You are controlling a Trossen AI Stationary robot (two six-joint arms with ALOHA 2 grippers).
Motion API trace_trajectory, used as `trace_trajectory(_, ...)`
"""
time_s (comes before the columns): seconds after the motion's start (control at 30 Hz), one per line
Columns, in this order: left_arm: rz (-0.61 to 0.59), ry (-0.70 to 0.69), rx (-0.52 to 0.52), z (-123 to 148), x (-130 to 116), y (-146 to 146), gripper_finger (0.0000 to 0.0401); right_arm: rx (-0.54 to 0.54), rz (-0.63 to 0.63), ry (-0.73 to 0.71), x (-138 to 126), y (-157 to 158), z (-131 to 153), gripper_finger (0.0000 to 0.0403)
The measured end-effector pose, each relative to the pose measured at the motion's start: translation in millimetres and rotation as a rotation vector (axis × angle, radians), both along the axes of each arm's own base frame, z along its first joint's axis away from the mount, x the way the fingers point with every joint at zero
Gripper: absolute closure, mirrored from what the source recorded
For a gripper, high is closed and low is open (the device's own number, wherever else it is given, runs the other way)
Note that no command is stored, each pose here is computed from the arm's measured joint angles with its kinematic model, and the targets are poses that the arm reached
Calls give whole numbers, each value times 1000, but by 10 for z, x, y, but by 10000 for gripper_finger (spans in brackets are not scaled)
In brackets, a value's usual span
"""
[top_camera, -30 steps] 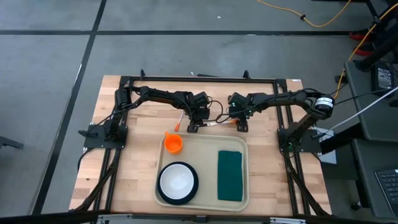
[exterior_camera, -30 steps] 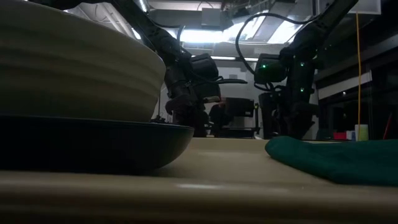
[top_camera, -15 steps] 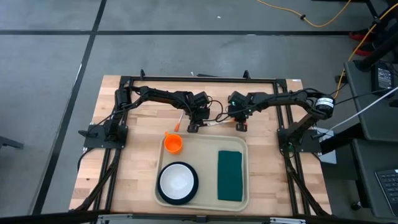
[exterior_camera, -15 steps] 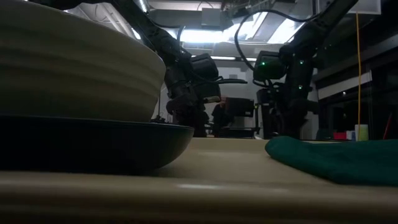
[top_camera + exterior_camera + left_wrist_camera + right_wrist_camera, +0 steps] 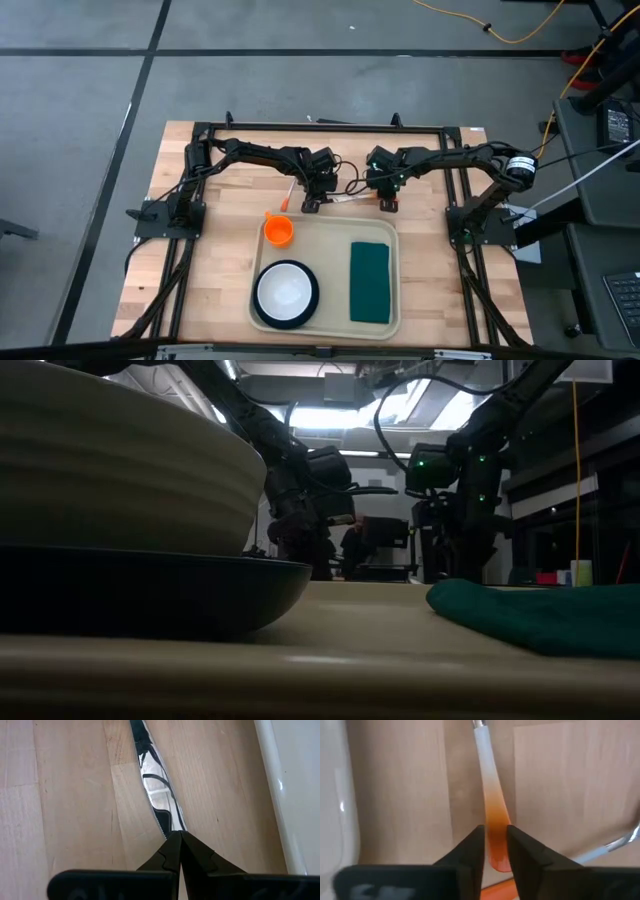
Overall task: Set up tray
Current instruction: Put the knife on the napkin
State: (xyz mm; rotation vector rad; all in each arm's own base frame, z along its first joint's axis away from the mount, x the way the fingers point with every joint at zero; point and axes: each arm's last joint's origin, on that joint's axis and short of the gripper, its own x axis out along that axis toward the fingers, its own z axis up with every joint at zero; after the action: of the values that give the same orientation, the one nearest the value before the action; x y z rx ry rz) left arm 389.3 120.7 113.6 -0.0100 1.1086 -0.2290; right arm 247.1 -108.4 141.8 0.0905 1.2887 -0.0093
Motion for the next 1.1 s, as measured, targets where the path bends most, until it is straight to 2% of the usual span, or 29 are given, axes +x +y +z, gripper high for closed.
trace_trajectory(0.13,0,-3,1,0,2,1,399,2,3,2,-2,3,-1,268)
trace_trajectory(0.3,0,-13,5,-2,12,3,399,-91,20,35,-6,-22,-1,210)
trace_trajectory(0.43,1,-12,5,-2,12,3,399,-107,25,49,-15,-25,-3,187)
trace_trajectory(0.63,-1,-13,0,-1,12,1,399,-159,16,74,-23,-43,-3,191)
trace_trajectory(0.77,3,-13,-3,-1,13,1,399,-167,57,73,-20,-39,-4,200)
trace_trajectory(1.1,8,-13,-7,-2,14,1,399,-95,87,127,13,-44,-186,249)
